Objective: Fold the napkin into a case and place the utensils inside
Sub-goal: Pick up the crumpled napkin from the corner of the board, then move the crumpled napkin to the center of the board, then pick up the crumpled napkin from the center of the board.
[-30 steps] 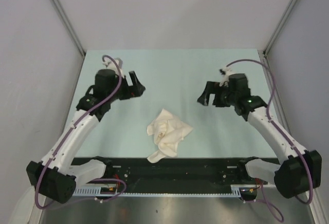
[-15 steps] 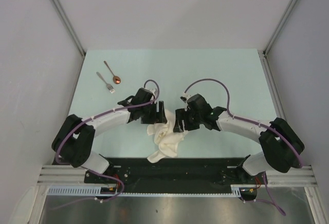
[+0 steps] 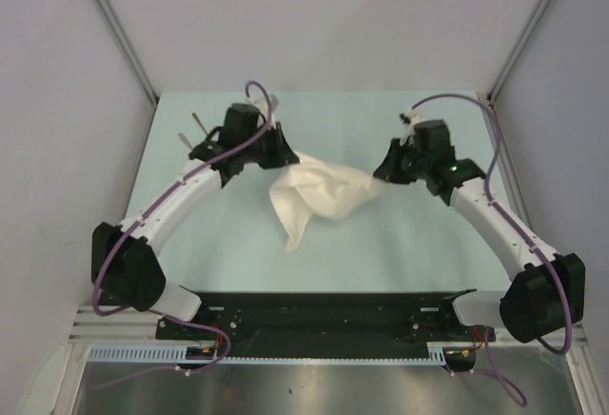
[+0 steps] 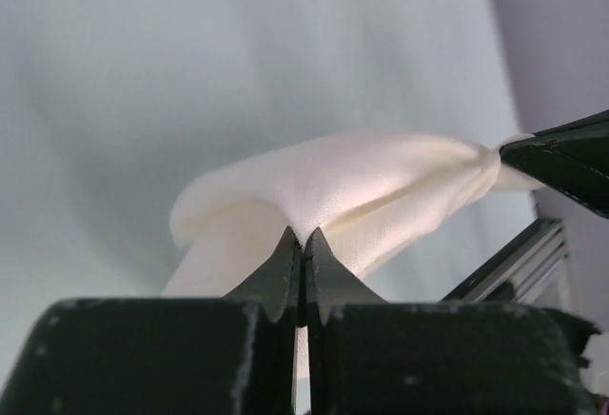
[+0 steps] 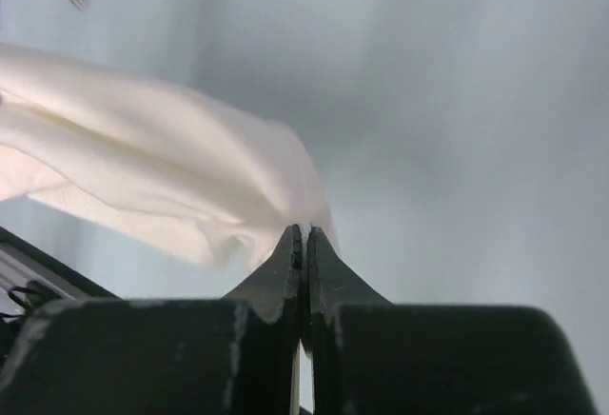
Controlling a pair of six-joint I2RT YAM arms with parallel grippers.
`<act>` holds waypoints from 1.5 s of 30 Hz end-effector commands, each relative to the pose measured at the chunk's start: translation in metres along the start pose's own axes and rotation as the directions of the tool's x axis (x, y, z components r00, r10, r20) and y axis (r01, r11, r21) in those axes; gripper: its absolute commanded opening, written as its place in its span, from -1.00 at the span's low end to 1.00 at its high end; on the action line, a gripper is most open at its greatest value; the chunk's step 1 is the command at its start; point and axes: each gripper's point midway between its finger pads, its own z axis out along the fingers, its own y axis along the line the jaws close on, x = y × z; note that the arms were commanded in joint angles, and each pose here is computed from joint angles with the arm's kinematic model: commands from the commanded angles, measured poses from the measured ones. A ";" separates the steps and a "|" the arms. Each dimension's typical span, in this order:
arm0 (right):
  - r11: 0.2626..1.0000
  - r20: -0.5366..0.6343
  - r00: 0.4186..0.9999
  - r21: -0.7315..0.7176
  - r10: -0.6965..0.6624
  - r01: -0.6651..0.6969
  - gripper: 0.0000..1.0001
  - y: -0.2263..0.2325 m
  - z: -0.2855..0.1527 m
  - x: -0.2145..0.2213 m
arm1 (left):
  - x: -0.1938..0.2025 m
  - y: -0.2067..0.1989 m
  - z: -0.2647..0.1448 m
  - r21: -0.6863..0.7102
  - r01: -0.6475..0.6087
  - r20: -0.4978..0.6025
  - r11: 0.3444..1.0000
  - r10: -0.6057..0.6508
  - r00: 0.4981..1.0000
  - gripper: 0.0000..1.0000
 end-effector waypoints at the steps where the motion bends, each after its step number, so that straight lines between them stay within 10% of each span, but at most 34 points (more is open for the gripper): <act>1: 0.981 0.218 0.960 -0.048 -0.174 0.188 -1.00 0.031 -0.093 -0.088 | -0.096 -0.073 -0.103 0.165 -0.196 0.303 0.967 0.139 0.943 -0.99; 10: 0.864 0.531 0.795 -0.209 -0.293 0.458 -1.00 0.110 -0.232 -0.079 | -0.079 -0.152 -0.281 0.243 -0.605 0.737 0.758 0.261 0.623 -1.00; 13: 0.847 0.603 0.760 -0.251 -0.242 0.469 -1.00 0.121 -0.252 -0.074 | -0.072 -0.161 -0.296 0.264 -0.641 0.770 0.721 0.242 0.590 -0.99; 21: 0.985 0.456 0.882 -0.054 -0.120 0.162 -0.93 0.039 -0.137 -0.138 | -0.138 -0.084 -0.160 0.031 -0.260 0.438 0.965 0.221 0.872 -0.98; 23: 0.998 0.369 0.927 0.030 -0.065 0.058 -0.51 0.001 -0.097 -0.143 | -0.140 -0.020 -0.092 -0.182 -0.169 0.277 0.969 0.215 0.936 0.01; 24: 0.997 0.294 0.956 0.074 -0.014 -0.008 0.23 -0.028 -0.066 -0.148 | -0.156 -0.012 -0.088 -0.238 -0.150 0.271 0.960 0.214 0.938 0.24; 28: 0.971 0.082 0.995 0.226 0.057 -0.075 0.75 -0.072 -0.028 -0.108 | -0.130 0.016 -0.054 -0.266 -0.174 0.160 0.948 0.221 0.962 0.87; 39: 0.889 0.122 0.976 0.406 0.178 -0.213 0.99 -0.145 -0.005 -0.019 | 0.013 0.093 -0.019 -0.322 -0.004 0.033 0.947 0.016 0.999 0.76; 45: 0.833 0.189 0.929 0.410 0.320 -0.370 0.82 -0.200 0.022 -0.039 | 0.035 0.118 -0.019 -0.374 0.219 0.163 0.901 -0.168 0.972 0.57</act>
